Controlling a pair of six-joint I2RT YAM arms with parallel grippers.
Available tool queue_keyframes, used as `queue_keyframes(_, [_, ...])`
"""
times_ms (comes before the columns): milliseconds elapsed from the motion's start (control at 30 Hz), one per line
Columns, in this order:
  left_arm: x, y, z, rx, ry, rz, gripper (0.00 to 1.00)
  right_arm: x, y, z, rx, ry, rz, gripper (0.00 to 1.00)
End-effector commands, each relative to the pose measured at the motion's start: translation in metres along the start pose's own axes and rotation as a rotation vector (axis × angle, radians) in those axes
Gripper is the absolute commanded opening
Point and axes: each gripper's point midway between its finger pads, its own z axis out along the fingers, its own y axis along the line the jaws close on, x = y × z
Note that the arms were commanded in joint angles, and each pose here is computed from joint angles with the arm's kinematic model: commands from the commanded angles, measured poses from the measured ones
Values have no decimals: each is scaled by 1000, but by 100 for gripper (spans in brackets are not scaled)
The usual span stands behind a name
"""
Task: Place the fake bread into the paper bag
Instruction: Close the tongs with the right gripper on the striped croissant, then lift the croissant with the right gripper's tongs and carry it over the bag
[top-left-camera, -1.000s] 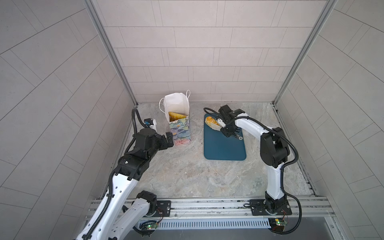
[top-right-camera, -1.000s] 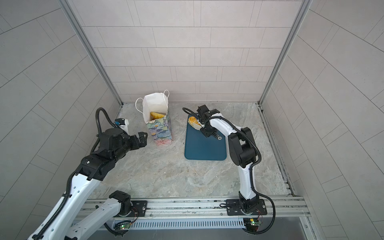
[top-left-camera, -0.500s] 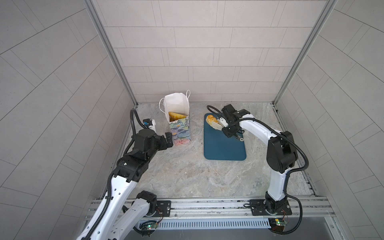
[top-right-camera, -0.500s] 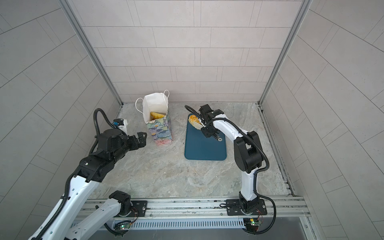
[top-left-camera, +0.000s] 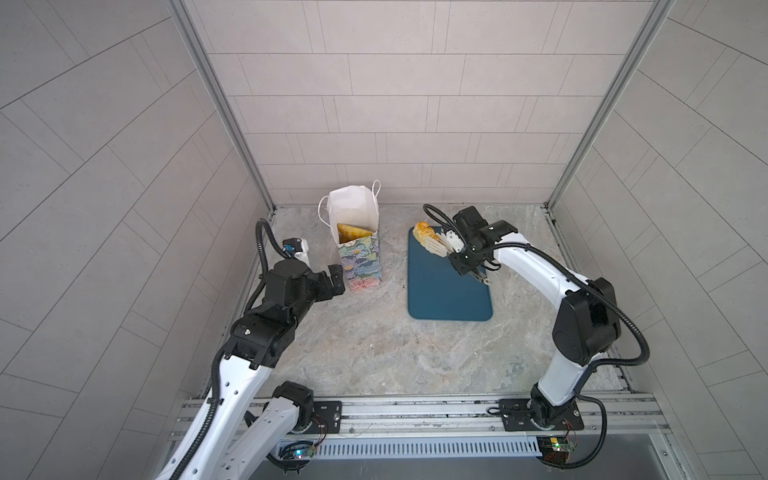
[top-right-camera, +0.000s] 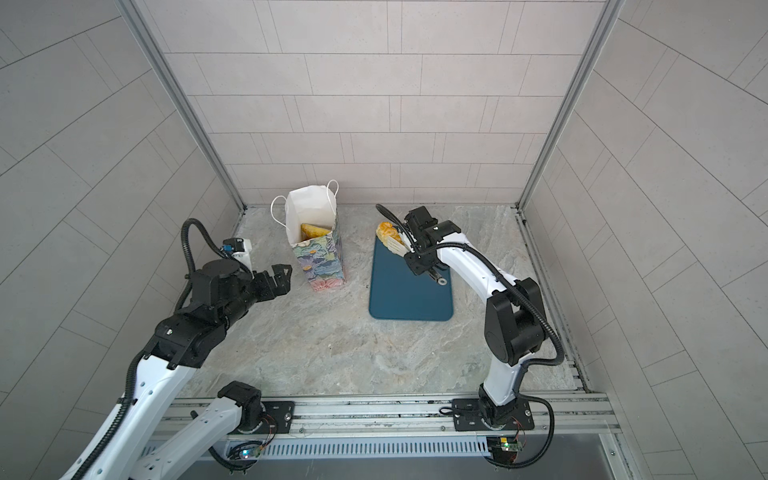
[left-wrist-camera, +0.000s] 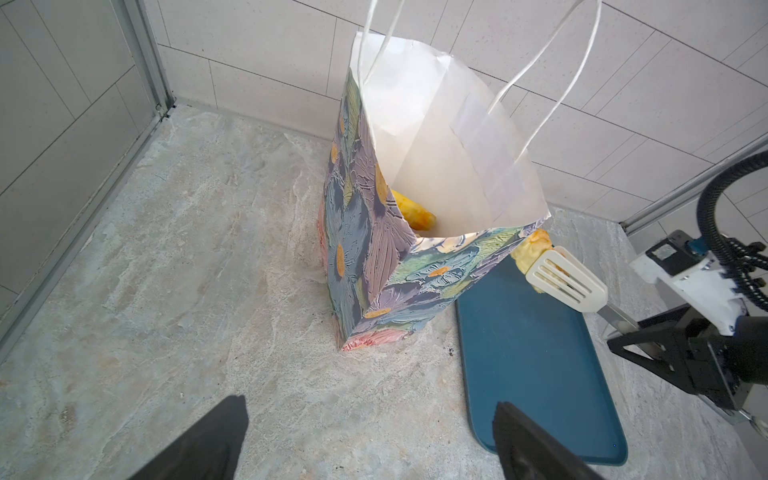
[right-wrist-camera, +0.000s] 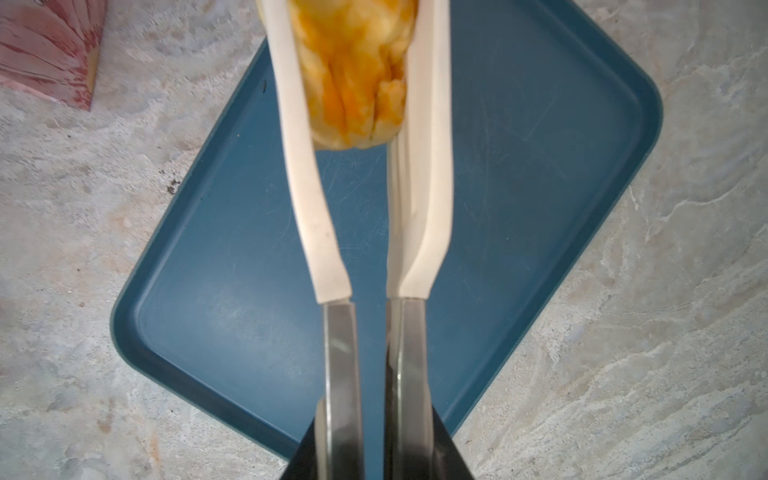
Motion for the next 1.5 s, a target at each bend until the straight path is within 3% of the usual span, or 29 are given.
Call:
queue_keyframes(0, [-1, 1, -2, -9, -4, -6, 100, -12, 5, -27, -15, -93, 19, 31])
queue_keyframes(667, [-2, -2, 1, 0, 5, -5, 100, -23, 39, -97, -112, -300, 31, 32])
queue_keyframes(1467, [-1, -4, 3, 13, 6, -12, 100, -76, 116, -184, -247, -565, -103, 33])
